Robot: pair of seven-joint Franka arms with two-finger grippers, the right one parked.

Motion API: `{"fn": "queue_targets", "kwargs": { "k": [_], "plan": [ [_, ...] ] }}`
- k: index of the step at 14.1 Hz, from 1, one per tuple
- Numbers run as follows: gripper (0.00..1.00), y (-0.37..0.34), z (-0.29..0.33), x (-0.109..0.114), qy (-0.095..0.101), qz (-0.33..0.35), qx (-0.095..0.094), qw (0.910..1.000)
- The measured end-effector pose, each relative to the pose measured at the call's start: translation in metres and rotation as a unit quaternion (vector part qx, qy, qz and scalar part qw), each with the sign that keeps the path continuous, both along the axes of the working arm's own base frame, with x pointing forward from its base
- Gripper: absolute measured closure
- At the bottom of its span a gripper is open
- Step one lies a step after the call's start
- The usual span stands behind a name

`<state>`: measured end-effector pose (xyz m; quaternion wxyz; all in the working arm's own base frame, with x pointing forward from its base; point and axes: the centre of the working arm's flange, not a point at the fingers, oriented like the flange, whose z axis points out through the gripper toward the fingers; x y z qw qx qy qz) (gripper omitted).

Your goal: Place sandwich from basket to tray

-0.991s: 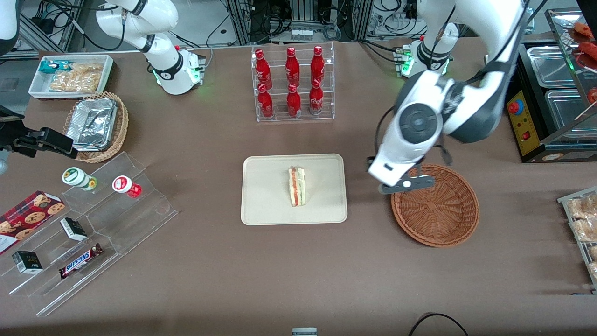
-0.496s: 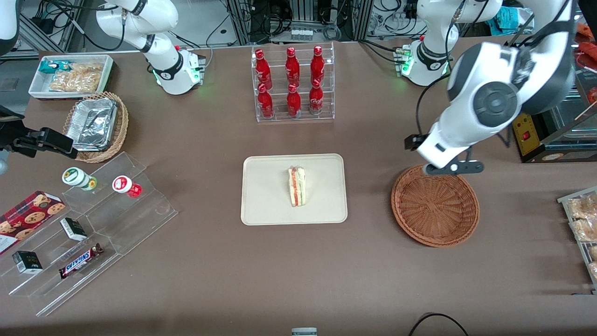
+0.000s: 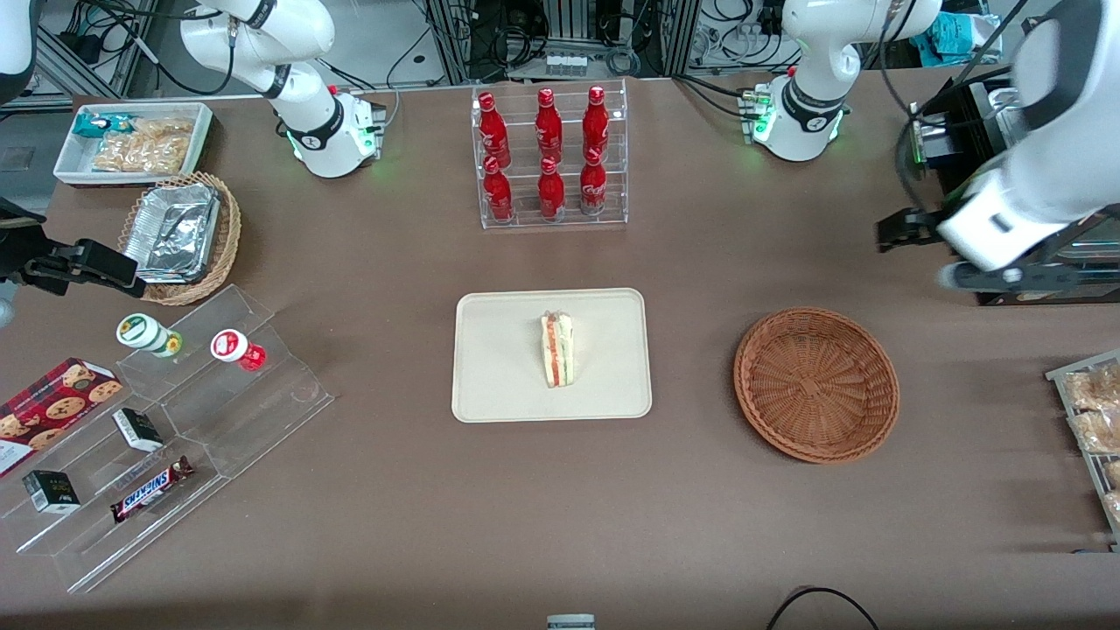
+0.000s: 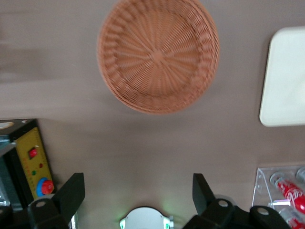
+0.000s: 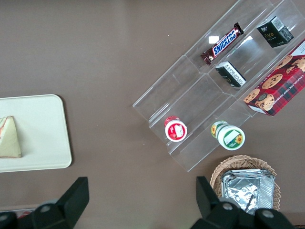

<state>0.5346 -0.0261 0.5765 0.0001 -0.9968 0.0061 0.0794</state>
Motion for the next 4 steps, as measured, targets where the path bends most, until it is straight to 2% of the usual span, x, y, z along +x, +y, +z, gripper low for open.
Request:
{"fn": "queue_targets", "kwargs": {
  "k": [2, 4],
  "plan": [
    [0.0, 0.026, 0.02, 0.004, -0.022, 0.02, -0.002, 0.9995],
    [0.0, 0.032, 0.026, 0.007, -0.03, 0.025, -0.002, 0.9992]
  ]
}}
